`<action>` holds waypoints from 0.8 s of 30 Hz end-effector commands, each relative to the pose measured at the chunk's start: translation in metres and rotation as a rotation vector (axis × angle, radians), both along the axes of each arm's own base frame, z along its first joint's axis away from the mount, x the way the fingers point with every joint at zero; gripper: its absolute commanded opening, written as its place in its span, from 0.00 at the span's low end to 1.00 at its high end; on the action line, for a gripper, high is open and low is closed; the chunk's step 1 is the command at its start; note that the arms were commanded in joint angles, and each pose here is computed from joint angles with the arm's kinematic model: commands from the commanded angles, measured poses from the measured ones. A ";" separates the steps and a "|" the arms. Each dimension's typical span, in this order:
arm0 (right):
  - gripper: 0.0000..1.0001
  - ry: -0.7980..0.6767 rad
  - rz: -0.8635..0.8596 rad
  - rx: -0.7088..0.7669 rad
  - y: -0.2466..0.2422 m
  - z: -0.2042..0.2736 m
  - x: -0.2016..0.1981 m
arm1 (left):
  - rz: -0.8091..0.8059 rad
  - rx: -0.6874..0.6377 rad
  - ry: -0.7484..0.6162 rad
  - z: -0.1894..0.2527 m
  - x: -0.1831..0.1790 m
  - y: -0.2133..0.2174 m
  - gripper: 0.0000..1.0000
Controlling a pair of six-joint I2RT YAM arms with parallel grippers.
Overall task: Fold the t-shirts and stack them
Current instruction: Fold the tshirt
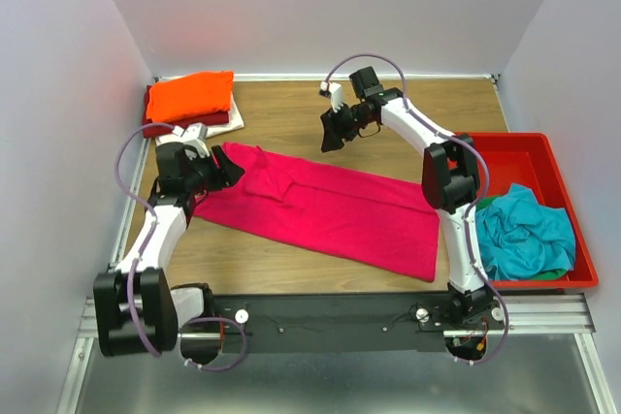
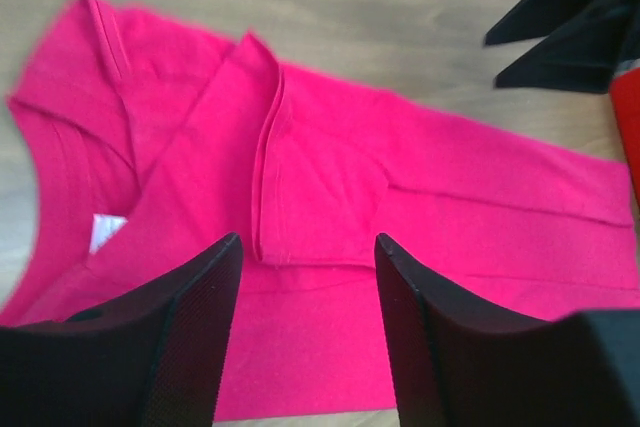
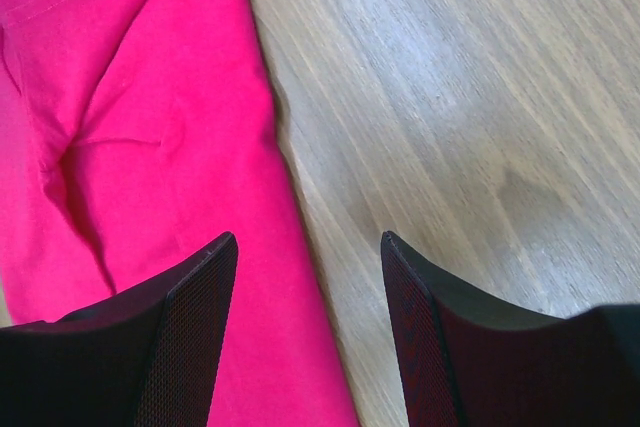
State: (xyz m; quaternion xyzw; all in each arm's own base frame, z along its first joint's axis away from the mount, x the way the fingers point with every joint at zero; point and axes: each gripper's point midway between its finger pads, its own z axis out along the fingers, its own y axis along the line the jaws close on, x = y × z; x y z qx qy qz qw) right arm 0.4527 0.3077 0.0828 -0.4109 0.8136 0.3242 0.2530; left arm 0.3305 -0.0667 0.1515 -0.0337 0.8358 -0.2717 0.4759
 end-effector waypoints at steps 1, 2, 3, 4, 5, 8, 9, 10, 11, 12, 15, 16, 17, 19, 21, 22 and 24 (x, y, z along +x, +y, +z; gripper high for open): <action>0.66 0.033 0.021 0.029 0.004 0.002 -0.008 | 0.024 -0.008 0.117 -0.024 0.006 -0.006 0.60; 0.66 0.026 0.024 0.031 0.004 0.005 -0.009 | 0.031 -0.009 0.166 -0.036 0.006 -0.007 0.60; 0.66 0.026 0.028 0.034 0.004 0.006 -0.010 | 0.028 -0.001 0.184 -0.041 0.006 -0.011 0.59; 0.66 0.033 0.029 0.034 0.003 0.005 -0.013 | 0.039 0.010 0.192 -0.043 0.009 -0.010 0.59; 0.66 0.030 0.034 0.039 0.003 0.008 -0.014 | 0.038 0.012 0.215 -0.050 0.009 -0.012 0.59; 0.66 0.035 0.041 0.044 0.002 0.009 -0.018 | 0.037 0.038 0.229 -0.054 0.016 -0.020 0.59; 0.66 0.037 0.044 0.047 0.002 0.010 -0.020 | 0.050 0.046 0.238 -0.056 0.017 -0.019 0.59; 0.66 0.038 0.045 0.048 0.002 0.011 -0.021 | 0.078 0.074 0.237 -0.056 0.023 -0.015 0.59; 0.66 0.044 0.050 0.050 0.001 0.009 -0.023 | 0.081 0.089 0.256 -0.062 0.023 -0.015 0.58; 0.66 0.039 0.053 0.054 0.002 0.013 -0.024 | 0.101 0.110 0.262 -0.065 0.025 -0.011 0.58; 0.66 0.043 0.058 0.057 0.001 0.014 -0.028 | 0.110 0.137 0.285 -0.073 0.028 -0.010 0.57; 0.66 0.036 0.062 0.059 0.001 0.017 -0.028 | 0.124 0.155 0.308 -0.079 0.028 -0.007 0.57; 0.66 0.041 0.062 0.060 0.000 0.016 -0.029 | 0.113 0.161 0.314 -0.081 0.028 -0.009 0.53; 0.66 0.037 0.065 0.061 0.000 0.018 -0.030 | 0.112 0.165 0.326 -0.085 0.027 -0.009 0.51; 0.66 0.029 0.065 0.065 0.000 0.022 -0.030 | 0.104 0.169 0.341 -0.090 0.026 -0.012 0.50; 0.66 0.030 0.065 0.064 -0.001 0.021 -0.030 | 0.100 0.170 0.343 -0.091 0.025 -0.013 0.50; 0.66 0.026 0.067 0.069 0.000 0.025 -0.031 | 0.085 0.170 0.352 -0.094 0.024 -0.016 0.45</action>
